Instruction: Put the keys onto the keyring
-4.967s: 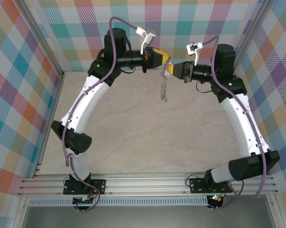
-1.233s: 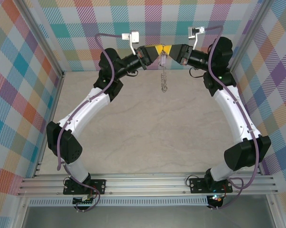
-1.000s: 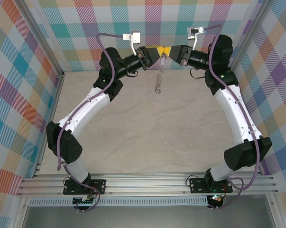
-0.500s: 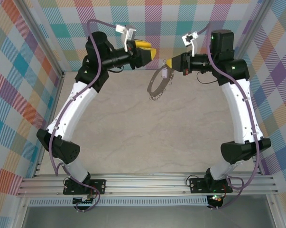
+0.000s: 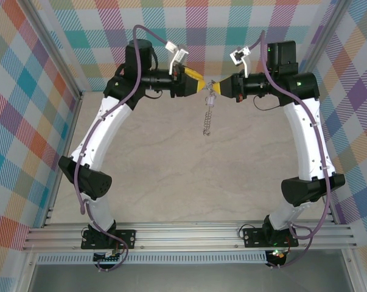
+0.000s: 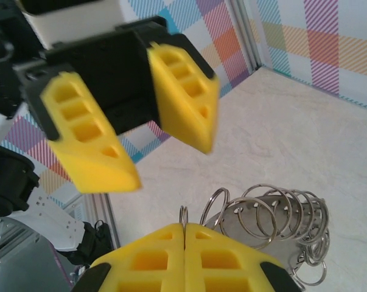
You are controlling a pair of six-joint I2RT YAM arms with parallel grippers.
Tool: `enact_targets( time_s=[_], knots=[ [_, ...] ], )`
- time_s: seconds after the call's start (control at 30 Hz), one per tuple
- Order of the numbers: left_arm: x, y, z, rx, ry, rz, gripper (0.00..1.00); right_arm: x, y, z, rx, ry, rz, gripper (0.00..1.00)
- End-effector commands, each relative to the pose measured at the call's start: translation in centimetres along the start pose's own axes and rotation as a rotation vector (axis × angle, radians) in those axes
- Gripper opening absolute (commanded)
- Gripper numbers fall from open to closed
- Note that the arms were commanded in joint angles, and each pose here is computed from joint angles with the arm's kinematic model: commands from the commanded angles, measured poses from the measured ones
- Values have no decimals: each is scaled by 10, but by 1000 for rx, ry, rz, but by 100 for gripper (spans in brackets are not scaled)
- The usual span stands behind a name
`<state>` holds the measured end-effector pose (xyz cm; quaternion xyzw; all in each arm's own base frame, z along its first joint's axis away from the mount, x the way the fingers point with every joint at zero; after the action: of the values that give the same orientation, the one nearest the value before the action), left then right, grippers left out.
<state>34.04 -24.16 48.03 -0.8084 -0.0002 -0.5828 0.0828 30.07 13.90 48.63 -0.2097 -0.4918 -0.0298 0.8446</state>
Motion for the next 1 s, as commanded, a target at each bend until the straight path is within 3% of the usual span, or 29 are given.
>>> enact_targets(
  time_s=[0.0,0.97],
  knots=[
    [7,-2,-11,-53,28,-2,43,9,-6,11,69,-30,-39,0],
    [10,19,-23,-136,42,-6,42,12,-1,6,106,-12,-58,0]
  ],
)
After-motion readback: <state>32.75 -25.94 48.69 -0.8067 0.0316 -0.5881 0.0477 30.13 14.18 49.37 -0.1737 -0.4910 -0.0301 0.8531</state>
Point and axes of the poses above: each hand's point on the last joint's axis, 136 mm out from that joint toward the fingers, its own y axis out along the fingers, its own z axis along the line the jaws close on, x = y × z, the point moved 10 cm from there along -y, back along the fingers, and after that the axes turned 1 degree about y, right-handed, at the moved point
